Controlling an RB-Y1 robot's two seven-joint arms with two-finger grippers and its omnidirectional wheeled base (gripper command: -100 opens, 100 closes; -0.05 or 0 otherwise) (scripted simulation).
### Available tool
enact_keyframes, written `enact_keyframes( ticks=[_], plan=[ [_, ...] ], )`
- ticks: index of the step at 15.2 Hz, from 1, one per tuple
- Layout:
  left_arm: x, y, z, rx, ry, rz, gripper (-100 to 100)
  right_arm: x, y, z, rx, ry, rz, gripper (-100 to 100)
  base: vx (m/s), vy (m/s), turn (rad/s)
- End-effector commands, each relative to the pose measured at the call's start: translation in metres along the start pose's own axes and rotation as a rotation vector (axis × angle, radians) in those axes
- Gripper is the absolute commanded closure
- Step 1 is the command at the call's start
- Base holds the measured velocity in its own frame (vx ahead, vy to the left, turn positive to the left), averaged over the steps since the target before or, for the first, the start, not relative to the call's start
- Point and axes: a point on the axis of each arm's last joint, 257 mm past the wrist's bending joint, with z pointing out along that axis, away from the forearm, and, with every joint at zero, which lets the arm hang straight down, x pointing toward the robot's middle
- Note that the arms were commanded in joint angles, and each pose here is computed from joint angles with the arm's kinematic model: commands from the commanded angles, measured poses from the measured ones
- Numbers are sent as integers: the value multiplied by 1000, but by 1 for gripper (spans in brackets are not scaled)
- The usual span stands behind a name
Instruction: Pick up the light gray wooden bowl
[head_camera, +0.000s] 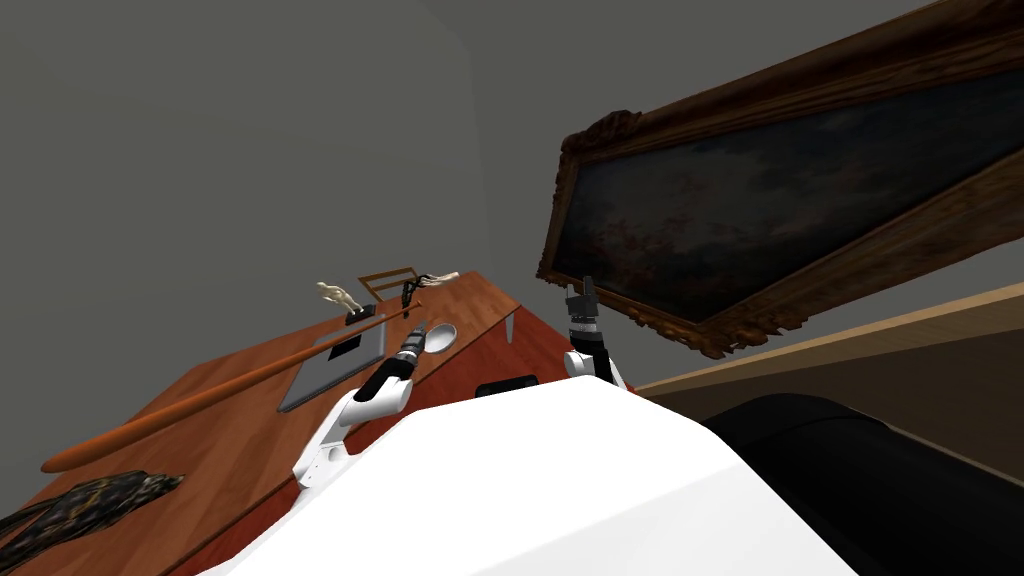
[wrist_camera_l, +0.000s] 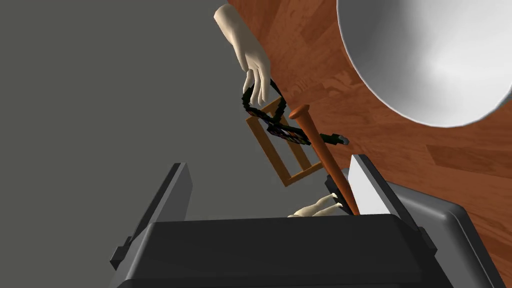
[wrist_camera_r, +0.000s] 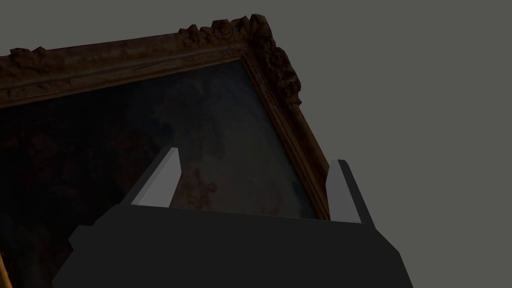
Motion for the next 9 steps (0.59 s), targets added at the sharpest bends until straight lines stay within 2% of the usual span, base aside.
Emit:
enact_keyframes(
  ticks=[1,9],
  plan=[
    [-2,13,3,-51,1,1,-100,0,0,0,0,0,0,0,28,6,-43],
    [-4,53,3,-199,10,1,-100,0,0,0,0,0,0,0,27,5,-37]
  ],
)
